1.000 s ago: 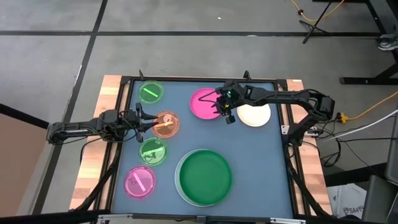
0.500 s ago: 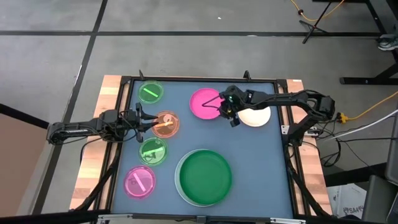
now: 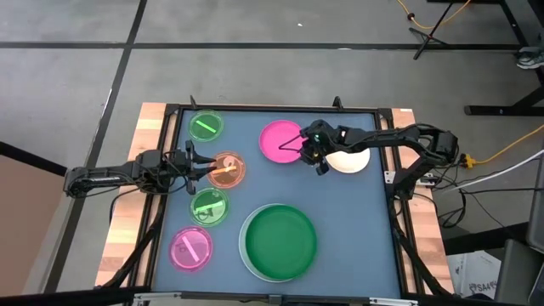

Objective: Stack plastic plates
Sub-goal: Stack the pink plate on the green plate

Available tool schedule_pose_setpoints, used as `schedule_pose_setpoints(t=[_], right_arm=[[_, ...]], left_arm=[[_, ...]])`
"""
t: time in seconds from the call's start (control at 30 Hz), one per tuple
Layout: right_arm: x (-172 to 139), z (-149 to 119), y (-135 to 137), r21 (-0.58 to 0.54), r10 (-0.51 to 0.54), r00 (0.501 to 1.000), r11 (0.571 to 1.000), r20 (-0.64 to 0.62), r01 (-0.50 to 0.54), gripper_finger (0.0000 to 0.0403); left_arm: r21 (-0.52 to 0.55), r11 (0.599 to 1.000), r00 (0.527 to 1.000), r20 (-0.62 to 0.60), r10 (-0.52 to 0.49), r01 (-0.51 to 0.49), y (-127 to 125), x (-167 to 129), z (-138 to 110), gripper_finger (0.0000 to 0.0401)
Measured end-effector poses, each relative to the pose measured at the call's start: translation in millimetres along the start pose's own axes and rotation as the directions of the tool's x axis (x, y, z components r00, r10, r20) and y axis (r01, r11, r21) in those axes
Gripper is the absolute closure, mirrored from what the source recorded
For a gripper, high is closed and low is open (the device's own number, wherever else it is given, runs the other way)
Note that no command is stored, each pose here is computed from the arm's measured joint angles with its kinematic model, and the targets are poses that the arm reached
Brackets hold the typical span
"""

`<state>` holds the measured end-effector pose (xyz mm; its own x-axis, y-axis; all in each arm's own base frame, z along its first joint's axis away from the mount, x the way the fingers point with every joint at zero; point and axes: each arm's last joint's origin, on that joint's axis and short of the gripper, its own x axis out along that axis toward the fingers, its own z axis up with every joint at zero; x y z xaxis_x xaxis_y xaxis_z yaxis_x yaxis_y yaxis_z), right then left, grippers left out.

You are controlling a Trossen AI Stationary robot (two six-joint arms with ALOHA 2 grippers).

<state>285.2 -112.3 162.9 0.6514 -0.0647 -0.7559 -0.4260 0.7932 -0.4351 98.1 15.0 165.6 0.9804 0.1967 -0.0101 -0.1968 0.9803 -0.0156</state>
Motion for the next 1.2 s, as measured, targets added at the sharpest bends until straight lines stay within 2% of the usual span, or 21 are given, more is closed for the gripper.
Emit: schedule_pose_setpoints(t=[0.23,0.63,1.2], right_arm=[[4,0,-1,-0.03,-0.007,1.0,1.0,0.005,0.007,0.0278],[37,-14,6,-0.021,0.017,0.998,1.0,-0.053,-0.019,0.0278],[39,-16,6,-0.026,0.002,0.996,1.0,-0.085,-0.004,0.0281]], left_arm=[[0.0,1.0,1.0,0.0,0.0,0.0,0,0,0,0.029],[0.0,1.0,1.0,0.0,0.001,-0.001,0,0,0,0.029],[0.0,1.0,1.0,0.0,0.001,-0.001,0,0,0,0.029]])
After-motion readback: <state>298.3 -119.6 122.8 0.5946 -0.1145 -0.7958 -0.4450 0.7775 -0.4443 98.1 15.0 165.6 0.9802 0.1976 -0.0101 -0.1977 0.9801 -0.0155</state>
